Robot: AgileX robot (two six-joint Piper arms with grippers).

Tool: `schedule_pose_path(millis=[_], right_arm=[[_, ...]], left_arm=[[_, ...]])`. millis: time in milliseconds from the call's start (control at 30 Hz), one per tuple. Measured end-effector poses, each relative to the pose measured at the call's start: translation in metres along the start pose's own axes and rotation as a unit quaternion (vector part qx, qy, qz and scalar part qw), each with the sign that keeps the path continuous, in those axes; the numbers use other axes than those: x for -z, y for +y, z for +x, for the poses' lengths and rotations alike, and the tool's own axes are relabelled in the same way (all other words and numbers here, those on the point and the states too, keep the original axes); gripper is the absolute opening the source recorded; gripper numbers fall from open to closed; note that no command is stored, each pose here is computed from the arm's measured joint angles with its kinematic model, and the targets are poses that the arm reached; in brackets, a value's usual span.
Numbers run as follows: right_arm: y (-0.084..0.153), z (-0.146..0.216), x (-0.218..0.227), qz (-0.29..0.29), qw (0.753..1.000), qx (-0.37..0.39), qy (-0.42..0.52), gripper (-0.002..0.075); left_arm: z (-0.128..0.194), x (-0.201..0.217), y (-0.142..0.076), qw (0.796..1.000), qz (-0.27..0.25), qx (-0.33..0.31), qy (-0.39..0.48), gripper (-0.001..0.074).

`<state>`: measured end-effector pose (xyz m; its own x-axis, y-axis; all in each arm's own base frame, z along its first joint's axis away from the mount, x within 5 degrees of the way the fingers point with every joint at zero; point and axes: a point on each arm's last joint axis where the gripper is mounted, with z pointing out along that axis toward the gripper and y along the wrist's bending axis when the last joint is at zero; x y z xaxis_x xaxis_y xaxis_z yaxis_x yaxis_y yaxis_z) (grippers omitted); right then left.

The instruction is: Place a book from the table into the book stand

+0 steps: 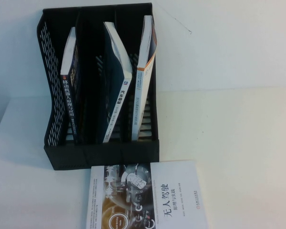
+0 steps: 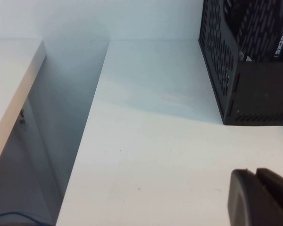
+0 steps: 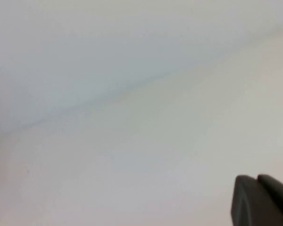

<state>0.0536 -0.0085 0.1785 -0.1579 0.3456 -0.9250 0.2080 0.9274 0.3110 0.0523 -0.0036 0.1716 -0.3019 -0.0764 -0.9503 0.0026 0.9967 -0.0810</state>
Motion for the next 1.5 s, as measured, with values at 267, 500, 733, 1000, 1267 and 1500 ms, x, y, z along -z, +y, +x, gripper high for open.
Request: schedule_pose_path(millis=[267,500,733,1000,1267,1500], right_arm=[[-0.0035,0.0091,0.0010,0.021,0.998,-0.002,0.055,0.0003],[-0.0037,0.0091,0.0012,0.023,0.998,0.003,0.057,0.0003],[-0.0056,0.0085,0.0016,0.041,0.997,0.022,0.055,0.0003],[-0.0060,0.0084,0.0016,0.043,0.997,0.041,0.054,0.0003],[-0.0060,0.0084,0.0016,0.043,0.996,0.047,0.055,0.0003],[-0.0060,0.0083,0.0016,0.040,0.993,0.097,0.056,0.0003]], left_arm=[[0.0000,0.0000,0.0000,1.000,0.000,0.000,0.000,-0.0001],[0.0000,0.0000,0.0000,1.000,0.000,0.000,0.000,-0.0001],[0.0000,0.0000,0.0000,1.000,0.000,0.001,0.000,-0.0001],[0.0000,0.0000,0.0000,1.000,0.000,0.001,0.000,-0.0001],[0.0000,0.0000,0.0000,1.000,0.000,0.001,0.000,-0.0003],[0.0000,0.0000,0.0000,1.000,0.000,0.001,0.000,-0.0003]])
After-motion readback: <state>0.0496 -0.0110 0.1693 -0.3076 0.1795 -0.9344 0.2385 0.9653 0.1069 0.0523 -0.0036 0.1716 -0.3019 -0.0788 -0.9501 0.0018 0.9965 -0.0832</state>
